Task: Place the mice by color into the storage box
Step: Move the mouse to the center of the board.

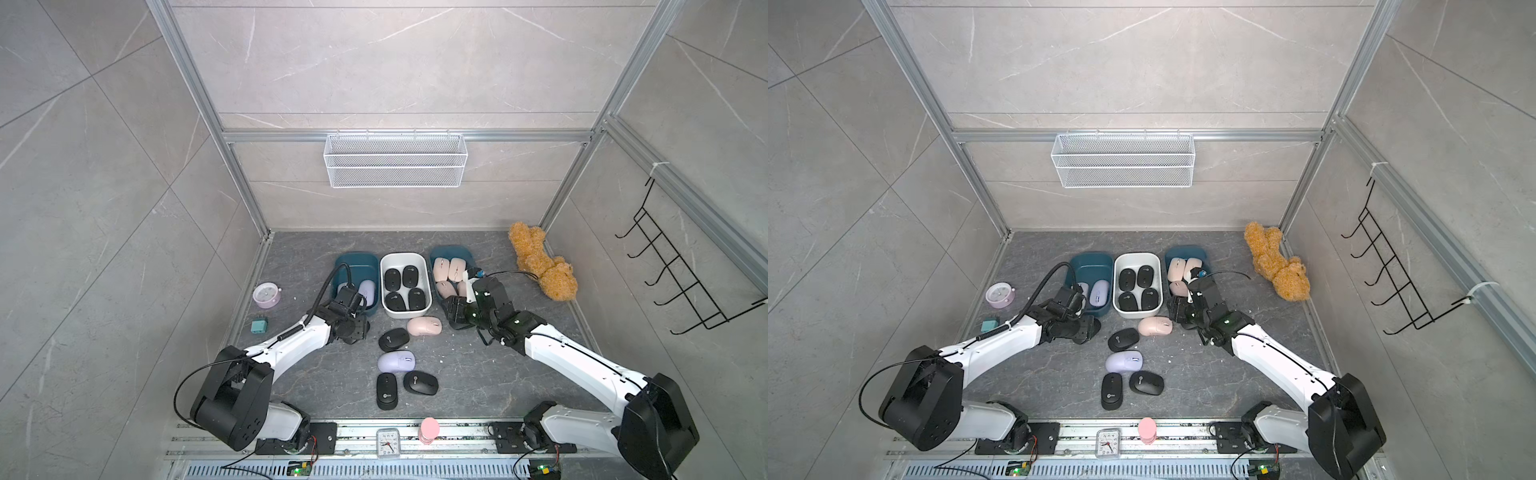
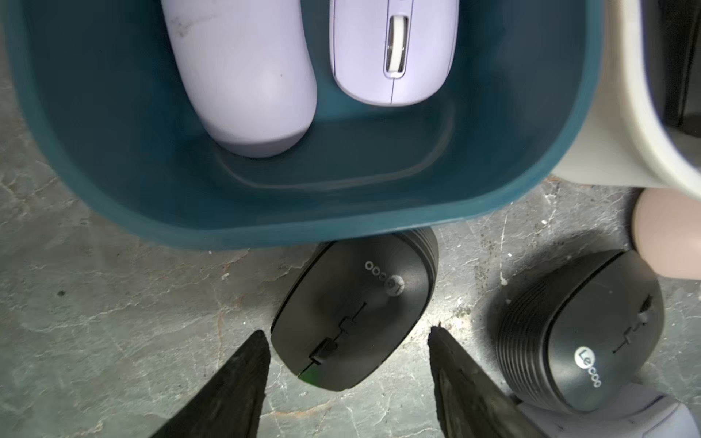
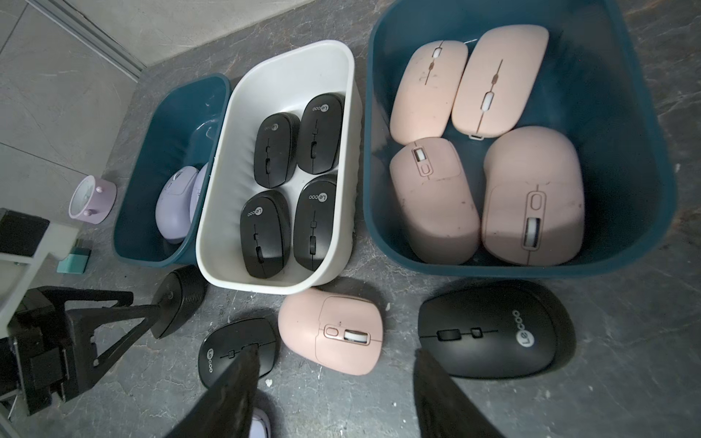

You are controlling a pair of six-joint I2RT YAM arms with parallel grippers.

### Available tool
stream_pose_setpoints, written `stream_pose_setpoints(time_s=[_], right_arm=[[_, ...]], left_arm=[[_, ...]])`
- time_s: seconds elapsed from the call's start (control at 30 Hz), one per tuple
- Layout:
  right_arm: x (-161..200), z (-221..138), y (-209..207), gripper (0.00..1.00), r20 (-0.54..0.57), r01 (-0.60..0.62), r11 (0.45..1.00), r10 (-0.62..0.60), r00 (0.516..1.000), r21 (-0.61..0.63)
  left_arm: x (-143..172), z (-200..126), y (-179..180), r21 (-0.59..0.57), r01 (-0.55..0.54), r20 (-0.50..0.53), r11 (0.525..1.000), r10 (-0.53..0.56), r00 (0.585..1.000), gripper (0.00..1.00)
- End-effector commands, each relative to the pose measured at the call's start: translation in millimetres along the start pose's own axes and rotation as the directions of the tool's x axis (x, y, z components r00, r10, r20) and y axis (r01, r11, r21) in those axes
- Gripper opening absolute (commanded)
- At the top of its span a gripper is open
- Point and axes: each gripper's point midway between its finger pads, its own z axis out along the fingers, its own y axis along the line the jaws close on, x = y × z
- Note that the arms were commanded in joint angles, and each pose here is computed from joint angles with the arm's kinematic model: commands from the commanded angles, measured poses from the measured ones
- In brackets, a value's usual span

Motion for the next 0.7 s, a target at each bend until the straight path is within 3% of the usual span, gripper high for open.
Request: stream_pose_setpoints(time_s=[0.0, 0.67], right_arm=[[-3.5, -1.2, 7.2, 0.66, 0.001, -0.013, 1.0, 0.013, 1.0, -0.018], [-2.6, 5.9, 7.0, 0.65, -0.004, -0.033, 0.999, 0.033, 0.999, -0.006]], left_arm=[[-4.9, 10.5, -4.0, 0.025, -0.01, 0.002, 1.0, 0.01, 1.0, 0.69], [-0.5, 28.4, -18.4, 0.061, -0.064, -0.071, 0.996, 0.068, 0.995, 0.69]])
